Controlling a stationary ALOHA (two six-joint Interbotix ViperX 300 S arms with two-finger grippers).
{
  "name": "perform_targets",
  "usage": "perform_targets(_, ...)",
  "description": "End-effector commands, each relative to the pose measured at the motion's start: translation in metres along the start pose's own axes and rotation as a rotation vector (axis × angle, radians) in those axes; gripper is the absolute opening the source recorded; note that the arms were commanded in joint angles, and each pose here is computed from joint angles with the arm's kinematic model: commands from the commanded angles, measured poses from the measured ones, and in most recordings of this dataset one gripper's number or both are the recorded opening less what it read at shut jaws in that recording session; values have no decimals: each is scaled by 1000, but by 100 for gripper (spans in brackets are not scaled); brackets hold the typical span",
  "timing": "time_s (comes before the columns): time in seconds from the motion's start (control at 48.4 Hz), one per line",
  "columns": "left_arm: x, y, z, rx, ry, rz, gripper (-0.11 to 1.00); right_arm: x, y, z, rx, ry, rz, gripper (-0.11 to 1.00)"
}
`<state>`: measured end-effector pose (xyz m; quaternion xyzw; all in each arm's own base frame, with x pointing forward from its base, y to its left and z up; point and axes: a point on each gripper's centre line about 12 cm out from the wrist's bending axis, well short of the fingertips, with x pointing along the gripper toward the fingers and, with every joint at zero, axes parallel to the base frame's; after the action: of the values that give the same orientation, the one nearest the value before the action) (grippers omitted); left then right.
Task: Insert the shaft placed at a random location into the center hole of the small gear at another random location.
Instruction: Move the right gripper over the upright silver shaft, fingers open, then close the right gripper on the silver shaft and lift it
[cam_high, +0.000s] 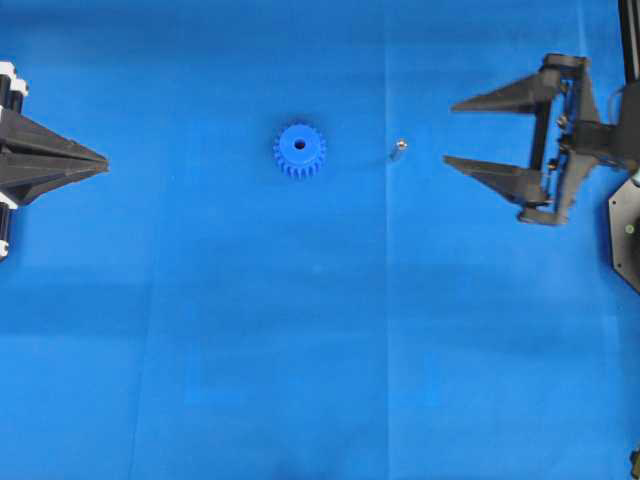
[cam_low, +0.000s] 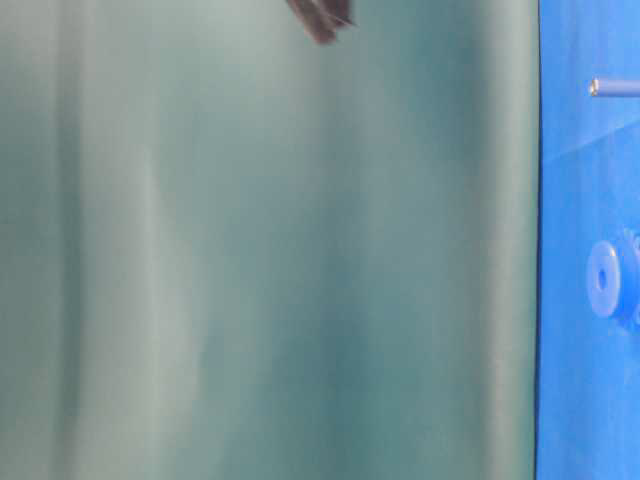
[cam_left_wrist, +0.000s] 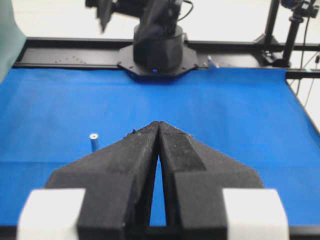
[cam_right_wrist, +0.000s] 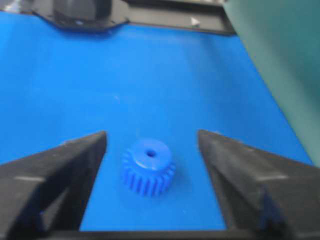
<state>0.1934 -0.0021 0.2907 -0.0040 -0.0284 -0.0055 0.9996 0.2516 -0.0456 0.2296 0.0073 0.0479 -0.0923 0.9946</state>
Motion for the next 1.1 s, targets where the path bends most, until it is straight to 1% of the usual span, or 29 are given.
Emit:
perform_targets(0.0, 1, -1, 3, 1, -9, -3, 0, 10, -6, -6, 8, 0, -24, 81)
perform_targets(0.124, 1, -1, 3, 3, -11, -4, 0, 24, -12, -23, 26, 35, -54, 72)
perform_targets(0.289, 1, -1, 3, 3, -11, -4, 0, 39, -18, -50, 54, 96, -92, 72)
perform_targets(0.537, 0, -1, 3, 1, -11, -3, 0, 53, -24, -86, 88, 172, -142, 72)
perform_targets(0.641, 0, -1, 2, 1, -9, -3, 0, 57, -26, -97, 99, 202, -160, 72)
perform_targets(0.909, 0, -1, 0, 1, -3, -3, 0, 62, -28, -114, 107, 243, -180, 72)
perform_targets(1.075, 0, -1, 0, 1, 2, -3, 0, 64, -28, -120, 121, 259, -185, 71)
